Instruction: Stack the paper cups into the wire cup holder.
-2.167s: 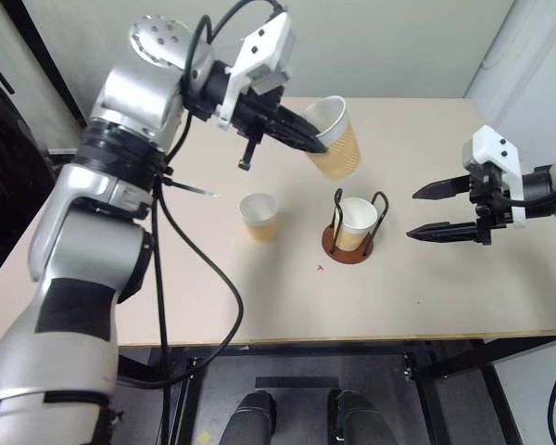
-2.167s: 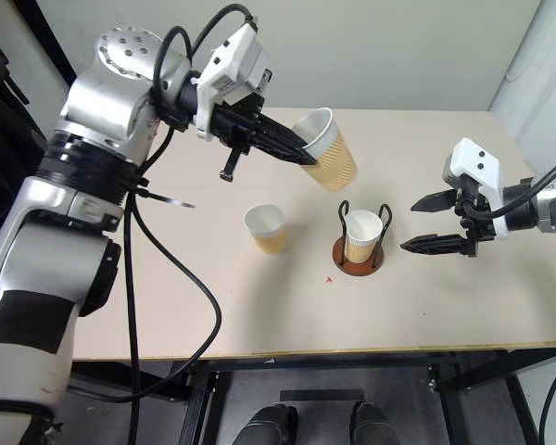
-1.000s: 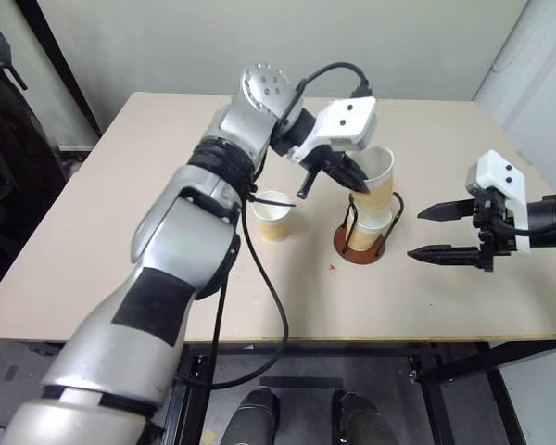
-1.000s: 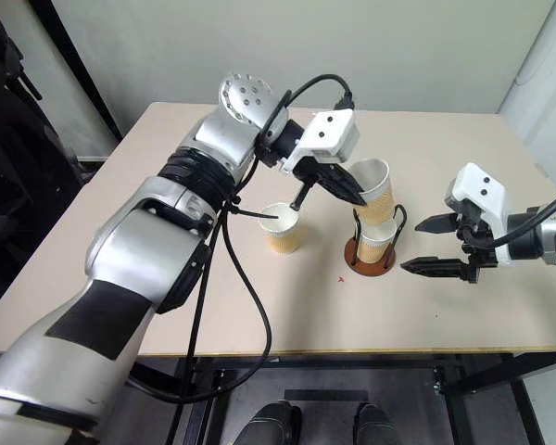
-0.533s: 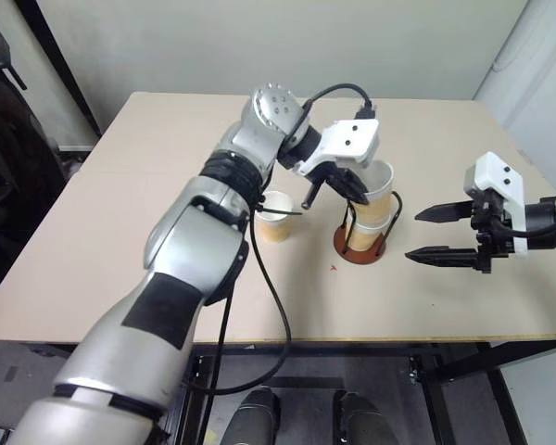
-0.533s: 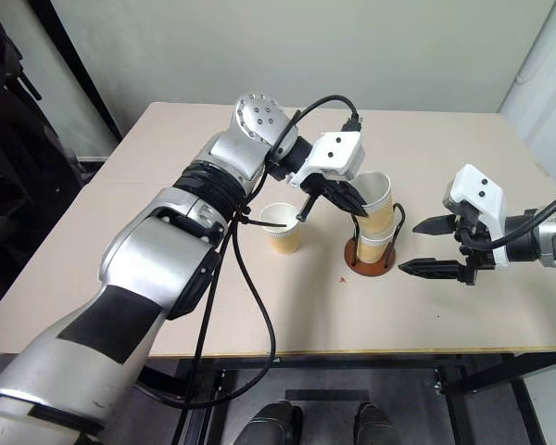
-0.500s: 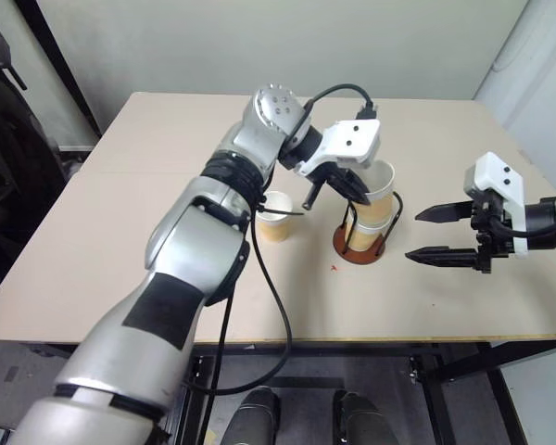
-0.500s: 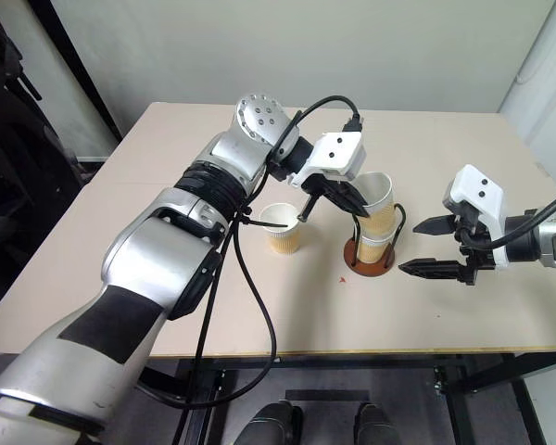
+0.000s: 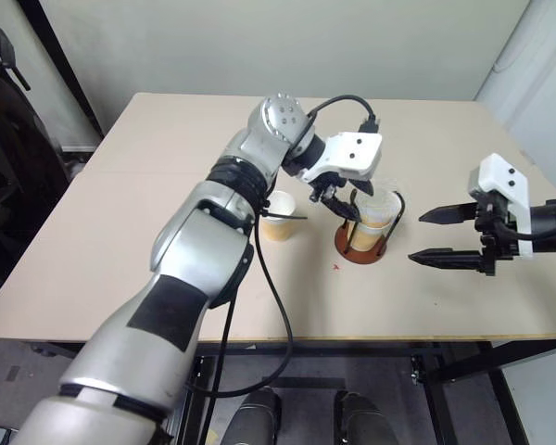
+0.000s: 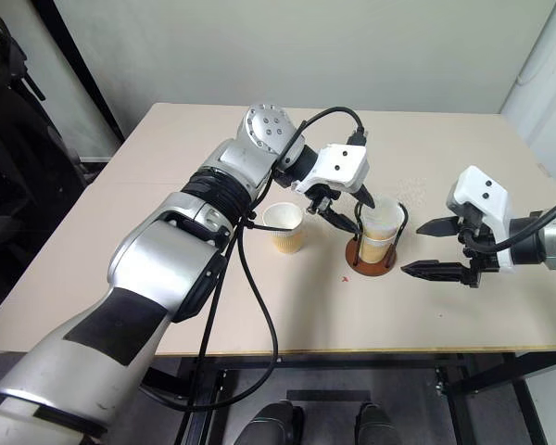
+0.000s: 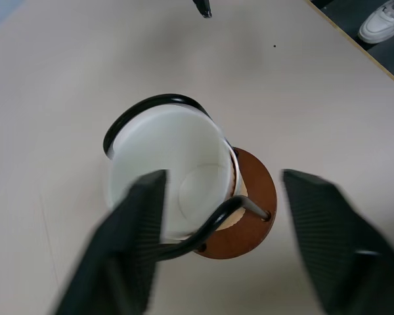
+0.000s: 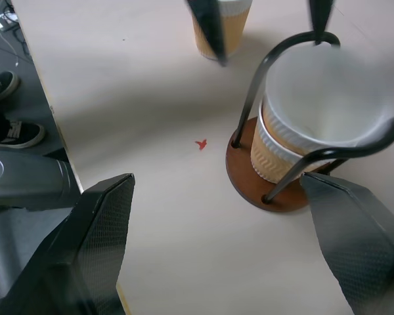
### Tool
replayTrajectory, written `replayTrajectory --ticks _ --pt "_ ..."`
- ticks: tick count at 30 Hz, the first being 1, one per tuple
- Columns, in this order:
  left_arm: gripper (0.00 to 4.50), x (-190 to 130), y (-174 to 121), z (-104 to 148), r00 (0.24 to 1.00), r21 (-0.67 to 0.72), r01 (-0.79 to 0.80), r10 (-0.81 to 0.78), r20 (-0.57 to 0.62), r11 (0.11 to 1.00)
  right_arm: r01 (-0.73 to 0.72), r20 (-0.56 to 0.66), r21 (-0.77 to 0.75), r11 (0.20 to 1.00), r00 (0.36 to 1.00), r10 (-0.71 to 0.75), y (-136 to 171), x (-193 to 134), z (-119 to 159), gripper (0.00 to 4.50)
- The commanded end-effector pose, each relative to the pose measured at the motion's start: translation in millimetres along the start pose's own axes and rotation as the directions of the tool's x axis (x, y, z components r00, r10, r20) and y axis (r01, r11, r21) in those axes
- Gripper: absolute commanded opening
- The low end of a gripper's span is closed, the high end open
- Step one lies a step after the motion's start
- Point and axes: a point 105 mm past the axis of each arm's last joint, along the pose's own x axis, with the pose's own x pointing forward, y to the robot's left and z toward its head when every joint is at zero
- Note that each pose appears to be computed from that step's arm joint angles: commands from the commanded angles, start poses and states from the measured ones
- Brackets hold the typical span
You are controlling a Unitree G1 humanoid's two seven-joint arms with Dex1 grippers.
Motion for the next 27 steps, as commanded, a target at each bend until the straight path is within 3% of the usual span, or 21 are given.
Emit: replayTrajectory --ticks 1,6,10,13,19,25,27 --pt "4.48 -2.6 7.8 12.2 0.999 0.041 -0.037 0.036 0.024 0.998 0.038 0.022 -0.040 0.998 0.999 -0.037 -1.9 -10.3 10.2 4.20" --pt "4.48 -9.8 13.4 22.8 0.992 0.022 -0.074 0.072 0.103 0.997 0.037 0.029 -0.046 0.998 0.999 -0.036 -2.4 -8.9 12.3 4.20" --pt "4.48 -42.6 25.7 30.9 0.960 -0.037 -0.185 0.188 0.208 0.982 0.031 0.070 -0.068 0.997 0.997 -0.026 -1.7 -5.5 24.2 4.20" --pt "4.48 -85.6 26.3 27.6 0.931 -0.080 -0.249 0.262 0.254 0.965 0.009 0.116 -0.097 0.995 0.993 0.003 2.0 -3.0 40.1 4.20" --pt "4.48 -140.5 6.5 4.1 0.930 -0.073 -0.317 0.326 0.173 0.945 -0.041 0.145 -0.147 0.988 0.988 0.062 7.5 -1.1 59.5 4.20" --pt "4.48 -163.3 -17.0 -19.4 0.932 -0.098 -0.349 0.356 0.066 0.932 -0.058 0.146 -0.180 0.982 0.986 0.085 6.2 -1.0 68.7 4.20" --pt "4.48 -168.4 -34.4 -38.5 0.941 -0.087 -0.339 0.337 -0.034 0.937 -0.062 0.145 -0.193 0.979 0.985 0.091 6.2 -0.8 71.9 4.20"
